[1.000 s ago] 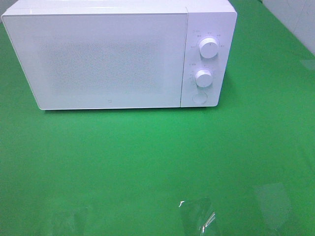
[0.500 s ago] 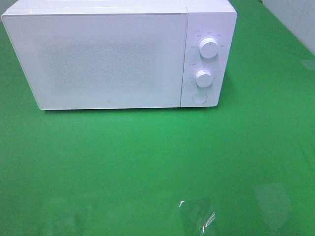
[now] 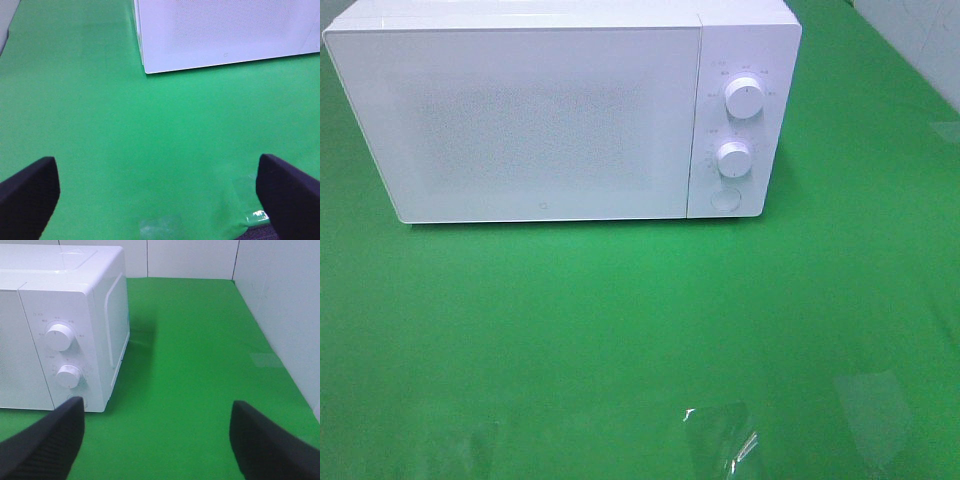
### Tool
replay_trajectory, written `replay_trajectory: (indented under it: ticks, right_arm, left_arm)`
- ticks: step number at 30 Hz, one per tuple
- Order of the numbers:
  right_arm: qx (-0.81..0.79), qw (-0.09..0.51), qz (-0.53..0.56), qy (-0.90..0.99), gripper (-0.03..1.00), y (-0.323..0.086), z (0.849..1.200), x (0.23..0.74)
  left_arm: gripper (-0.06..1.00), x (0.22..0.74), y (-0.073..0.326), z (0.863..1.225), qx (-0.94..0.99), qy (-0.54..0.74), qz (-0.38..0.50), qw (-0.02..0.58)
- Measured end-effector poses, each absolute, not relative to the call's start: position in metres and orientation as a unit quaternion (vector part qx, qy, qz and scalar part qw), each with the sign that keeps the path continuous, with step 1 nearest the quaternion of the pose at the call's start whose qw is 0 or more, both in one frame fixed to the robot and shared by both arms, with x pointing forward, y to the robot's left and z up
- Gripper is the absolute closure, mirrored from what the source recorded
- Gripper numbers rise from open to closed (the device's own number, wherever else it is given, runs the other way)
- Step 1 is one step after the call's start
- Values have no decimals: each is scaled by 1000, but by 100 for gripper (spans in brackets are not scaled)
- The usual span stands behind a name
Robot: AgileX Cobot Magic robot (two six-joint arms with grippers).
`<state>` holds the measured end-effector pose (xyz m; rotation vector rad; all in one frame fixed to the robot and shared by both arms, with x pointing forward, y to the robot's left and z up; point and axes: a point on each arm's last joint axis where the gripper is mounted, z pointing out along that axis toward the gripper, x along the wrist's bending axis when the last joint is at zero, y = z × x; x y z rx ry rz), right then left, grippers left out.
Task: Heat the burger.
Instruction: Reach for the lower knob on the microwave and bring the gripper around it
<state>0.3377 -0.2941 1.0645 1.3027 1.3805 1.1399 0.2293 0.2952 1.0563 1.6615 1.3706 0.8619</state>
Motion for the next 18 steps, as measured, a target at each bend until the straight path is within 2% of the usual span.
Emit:
replay_trajectory:
  ticks: [18]
  right_arm:
    - [492,462,494,548,20,-286,1027,396]
  left_arm:
    - [-5,229,295,1056,657,542,341,399]
